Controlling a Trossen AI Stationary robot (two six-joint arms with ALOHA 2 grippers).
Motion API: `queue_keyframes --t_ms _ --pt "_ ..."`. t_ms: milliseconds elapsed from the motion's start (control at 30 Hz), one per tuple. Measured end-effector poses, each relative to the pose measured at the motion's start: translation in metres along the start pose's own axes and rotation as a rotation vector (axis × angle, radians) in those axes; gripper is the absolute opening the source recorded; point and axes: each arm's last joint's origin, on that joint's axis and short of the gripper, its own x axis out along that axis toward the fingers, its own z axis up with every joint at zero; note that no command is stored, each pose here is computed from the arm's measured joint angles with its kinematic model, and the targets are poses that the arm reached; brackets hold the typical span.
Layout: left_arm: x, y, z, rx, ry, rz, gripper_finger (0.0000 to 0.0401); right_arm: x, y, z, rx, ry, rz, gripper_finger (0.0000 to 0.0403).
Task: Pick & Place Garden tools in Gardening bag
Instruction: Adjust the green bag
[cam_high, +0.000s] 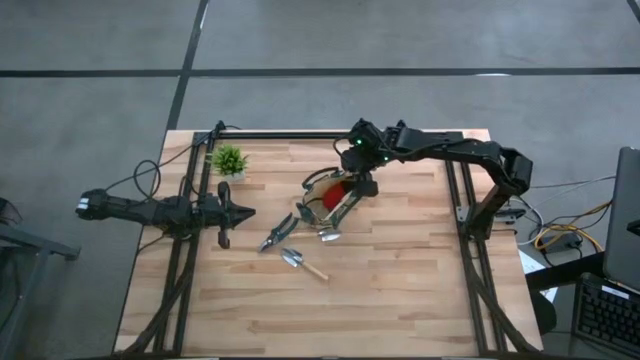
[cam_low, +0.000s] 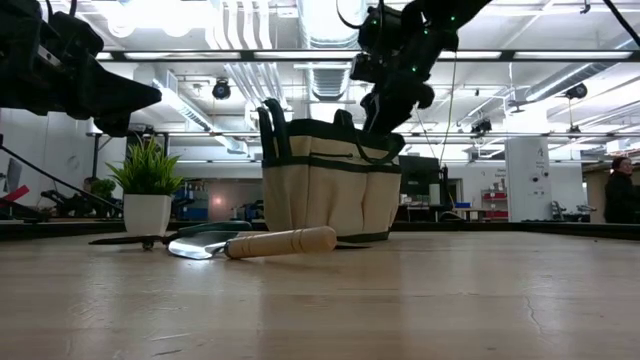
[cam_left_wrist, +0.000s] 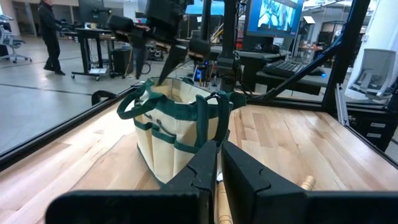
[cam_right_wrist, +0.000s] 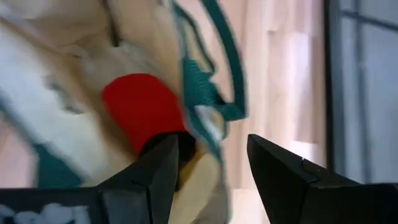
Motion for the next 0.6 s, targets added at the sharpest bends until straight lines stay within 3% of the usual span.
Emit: queue_keyframes --t_ms 200,300,600 --pt "0.000 0.000 0.000 0.000 0.000 0.000 0.0030 0.006 -0.007 -0.007 -0.007 0.004 -0.043 0.0184" --pt "0.000 0.000 0.000 0.000 0.000 0.000 0.0030 0.011 -0.010 -0.011 0.026 0.033 -0.036 0.0164" --pt "0.000 0.000 0.000 0.000 0.000 0.000 0.0030 0.029 -0.012 -0.021 0.074 0.103 0.003 0.0022"
